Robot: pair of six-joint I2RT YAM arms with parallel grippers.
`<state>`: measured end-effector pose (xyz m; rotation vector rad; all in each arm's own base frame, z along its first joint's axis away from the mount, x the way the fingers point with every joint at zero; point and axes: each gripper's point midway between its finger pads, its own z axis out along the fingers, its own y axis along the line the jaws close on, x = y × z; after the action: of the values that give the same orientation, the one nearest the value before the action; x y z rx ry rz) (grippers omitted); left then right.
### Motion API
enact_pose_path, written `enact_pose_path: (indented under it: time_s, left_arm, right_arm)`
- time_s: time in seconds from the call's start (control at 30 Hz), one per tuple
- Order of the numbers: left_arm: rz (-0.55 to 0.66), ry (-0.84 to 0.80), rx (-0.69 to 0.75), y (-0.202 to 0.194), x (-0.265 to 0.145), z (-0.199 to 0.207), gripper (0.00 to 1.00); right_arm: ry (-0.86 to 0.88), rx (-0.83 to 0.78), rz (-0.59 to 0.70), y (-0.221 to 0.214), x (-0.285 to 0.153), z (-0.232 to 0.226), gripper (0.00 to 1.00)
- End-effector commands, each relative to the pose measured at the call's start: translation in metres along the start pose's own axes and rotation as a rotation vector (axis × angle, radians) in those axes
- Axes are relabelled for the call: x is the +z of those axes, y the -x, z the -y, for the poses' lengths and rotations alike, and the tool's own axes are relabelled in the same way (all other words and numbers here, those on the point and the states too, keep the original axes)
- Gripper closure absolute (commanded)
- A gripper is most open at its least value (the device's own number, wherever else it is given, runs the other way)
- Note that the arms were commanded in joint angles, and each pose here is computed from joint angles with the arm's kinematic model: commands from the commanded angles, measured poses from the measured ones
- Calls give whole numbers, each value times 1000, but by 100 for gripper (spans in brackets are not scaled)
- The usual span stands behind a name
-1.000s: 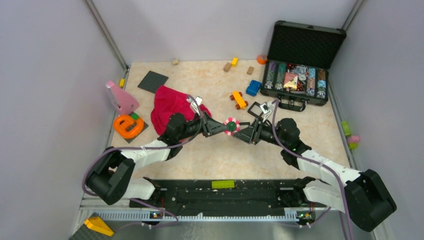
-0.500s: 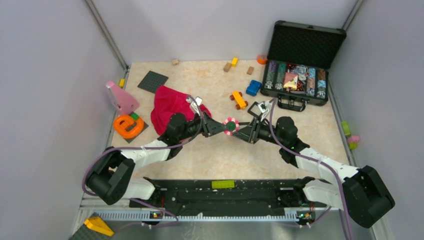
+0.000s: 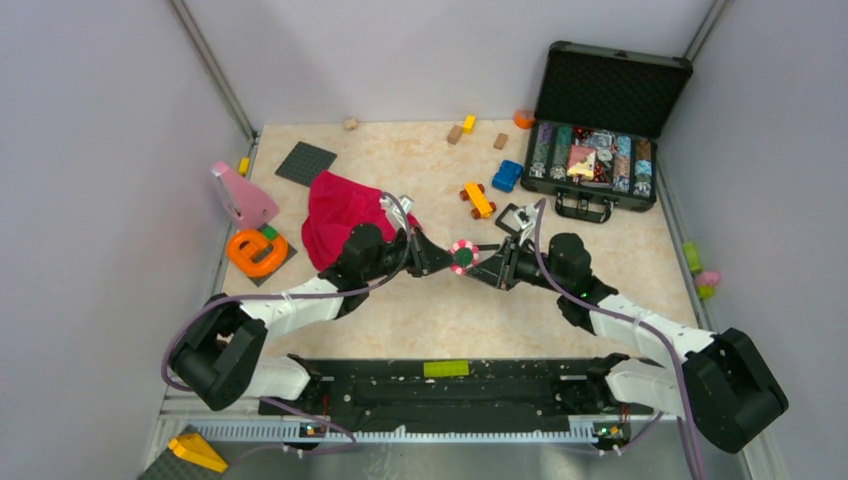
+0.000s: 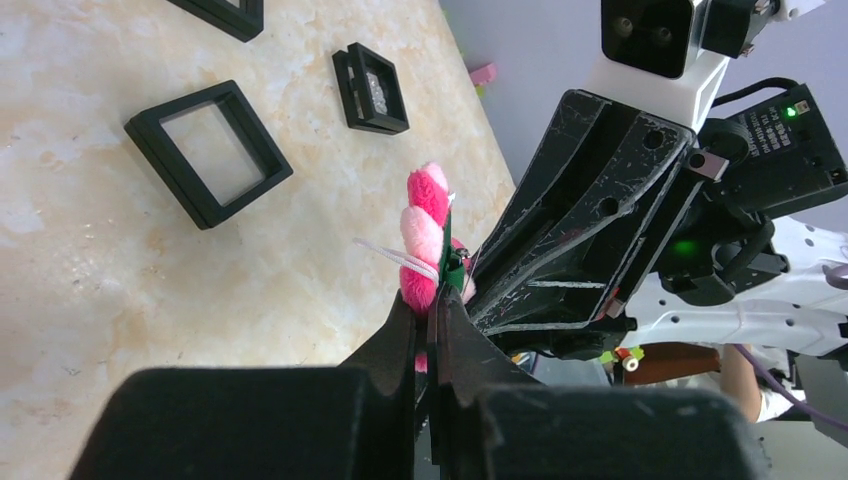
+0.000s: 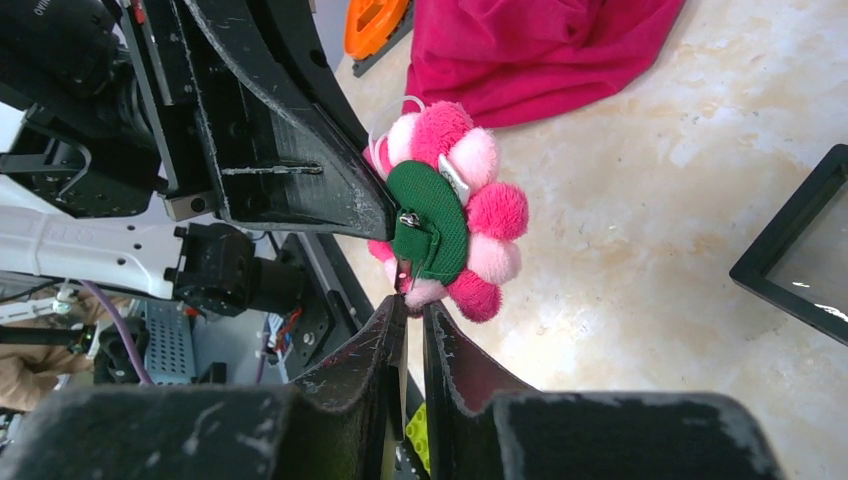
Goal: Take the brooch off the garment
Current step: Close the brooch.
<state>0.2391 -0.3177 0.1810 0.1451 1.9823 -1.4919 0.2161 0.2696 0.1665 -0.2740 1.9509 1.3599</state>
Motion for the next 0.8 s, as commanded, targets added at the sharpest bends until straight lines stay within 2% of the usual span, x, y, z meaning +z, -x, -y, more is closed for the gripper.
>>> enact_pose_path:
  time_s: [0.0, 0.77]
  left_arm:
    - [-15, 26, 58, 0, 1, 4, 100]
    - [-54, 190, 176, -10, 2, -13, 100]
  right_arm:
    - [81, -87, 77, 33, 7, -30, 88]
    - [17, -102, 57, 31, 8, -18, 84]
